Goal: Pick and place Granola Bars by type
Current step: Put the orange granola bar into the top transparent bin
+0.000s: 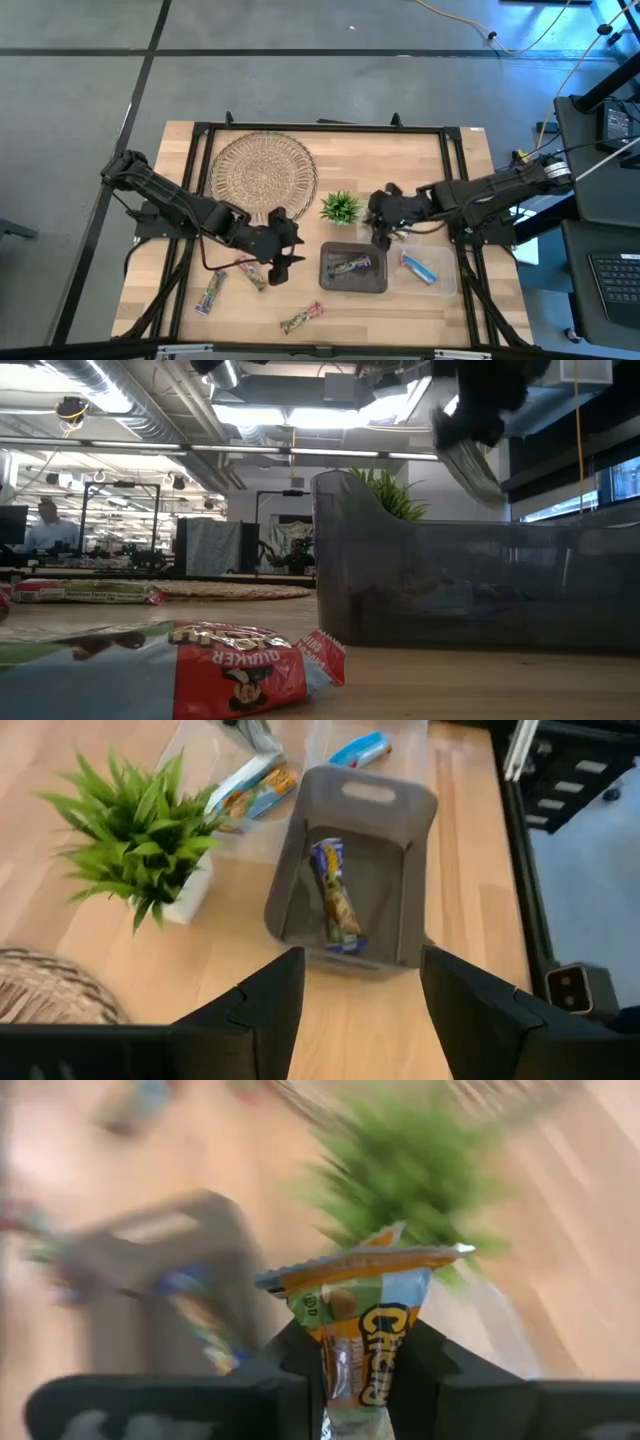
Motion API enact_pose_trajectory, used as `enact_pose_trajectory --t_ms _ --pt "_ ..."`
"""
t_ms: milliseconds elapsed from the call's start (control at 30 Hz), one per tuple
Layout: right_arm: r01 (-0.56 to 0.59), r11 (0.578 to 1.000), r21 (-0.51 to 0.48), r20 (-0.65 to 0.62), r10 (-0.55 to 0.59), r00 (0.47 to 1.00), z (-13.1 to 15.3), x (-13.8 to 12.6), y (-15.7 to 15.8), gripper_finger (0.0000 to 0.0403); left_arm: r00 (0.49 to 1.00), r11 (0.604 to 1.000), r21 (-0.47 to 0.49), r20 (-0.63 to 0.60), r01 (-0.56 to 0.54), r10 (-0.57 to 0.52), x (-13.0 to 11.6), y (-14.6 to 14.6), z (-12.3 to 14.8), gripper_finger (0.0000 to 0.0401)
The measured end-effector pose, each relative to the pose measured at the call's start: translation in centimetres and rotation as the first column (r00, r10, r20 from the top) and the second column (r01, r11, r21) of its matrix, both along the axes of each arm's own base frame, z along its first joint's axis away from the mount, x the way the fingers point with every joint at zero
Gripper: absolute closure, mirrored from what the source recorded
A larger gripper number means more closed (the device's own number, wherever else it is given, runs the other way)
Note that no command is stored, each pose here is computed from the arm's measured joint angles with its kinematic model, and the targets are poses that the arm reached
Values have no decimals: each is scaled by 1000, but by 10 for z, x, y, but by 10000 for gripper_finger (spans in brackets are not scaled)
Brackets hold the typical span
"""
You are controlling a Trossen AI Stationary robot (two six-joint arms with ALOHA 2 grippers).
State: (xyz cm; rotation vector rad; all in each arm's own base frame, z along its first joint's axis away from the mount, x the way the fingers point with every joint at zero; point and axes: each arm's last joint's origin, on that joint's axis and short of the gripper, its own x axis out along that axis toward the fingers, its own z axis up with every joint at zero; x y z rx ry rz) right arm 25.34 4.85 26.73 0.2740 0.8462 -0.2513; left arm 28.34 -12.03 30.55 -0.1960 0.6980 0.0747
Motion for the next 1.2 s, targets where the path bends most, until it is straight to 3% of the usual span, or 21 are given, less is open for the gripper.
enact_pose_trajectory --t_ms 233,667,933,1200 --pt "174 984 -28 -229 -175 957 -15 -16 -15 323 999 1000 4 -40 -10 10 -3 1 -3 208" --pt "154 982 -108 -444 -186 876 -61 3 -13 323 962 995 30 -255 -90 95 -20 9 -40 217" --pt "143 984 -106 -512 -177 841 -77 8 -11 323 866 949 161 -390 -272 314 -41 23 -67 217" --pt "142 988 -62 -523 -153 839 -77 8 -10 316 737 895 146 -520 -422 432 -62 35 -109 217"
